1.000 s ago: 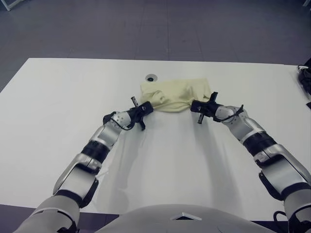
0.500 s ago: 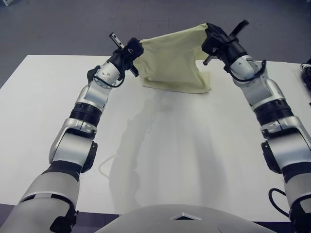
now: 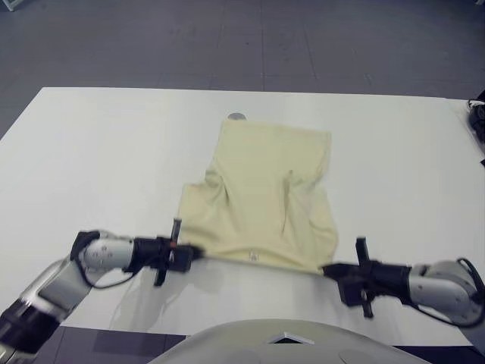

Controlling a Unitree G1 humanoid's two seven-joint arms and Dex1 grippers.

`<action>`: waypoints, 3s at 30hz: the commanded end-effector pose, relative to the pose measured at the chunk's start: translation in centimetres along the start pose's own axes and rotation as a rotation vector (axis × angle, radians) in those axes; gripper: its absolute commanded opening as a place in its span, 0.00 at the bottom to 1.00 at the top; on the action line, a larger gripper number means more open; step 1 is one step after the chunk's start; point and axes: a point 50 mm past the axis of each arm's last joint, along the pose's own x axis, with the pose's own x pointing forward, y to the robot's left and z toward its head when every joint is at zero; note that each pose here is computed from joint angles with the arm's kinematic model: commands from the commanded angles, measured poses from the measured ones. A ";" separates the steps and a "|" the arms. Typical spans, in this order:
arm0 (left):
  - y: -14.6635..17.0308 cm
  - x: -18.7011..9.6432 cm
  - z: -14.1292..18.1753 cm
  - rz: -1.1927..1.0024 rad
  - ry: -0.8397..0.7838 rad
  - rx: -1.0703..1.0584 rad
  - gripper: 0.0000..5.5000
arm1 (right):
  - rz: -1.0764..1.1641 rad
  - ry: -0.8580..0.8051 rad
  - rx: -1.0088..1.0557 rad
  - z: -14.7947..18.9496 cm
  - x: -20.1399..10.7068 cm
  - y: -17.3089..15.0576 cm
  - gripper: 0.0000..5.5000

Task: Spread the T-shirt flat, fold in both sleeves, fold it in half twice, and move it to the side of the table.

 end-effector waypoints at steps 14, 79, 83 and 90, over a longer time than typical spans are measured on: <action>-1.9 -1.7 1.2 -0.061 0.086 -0.106 0.11 | 0.126 0.110 0.051 -0.1 -1.9 0.9 0.00; 3.8 3.6 -0.8 0.391 0.031 -0.264 0.98 | -0.063 0.437 0.579 -9.1 -6.1 -3.3 0.98; 3.8 3.3 -0.8 0.411 0.037 -0.266 0.98 | -0.067 0.416 0.604 -8.9 -6.6 -3.6 0.98; 4.1 3.2 -0.1 0.418 -0.003 -0.235 0.98 | -0.268 0.250 0.606 -7.5 -7.3 -7.6 0.98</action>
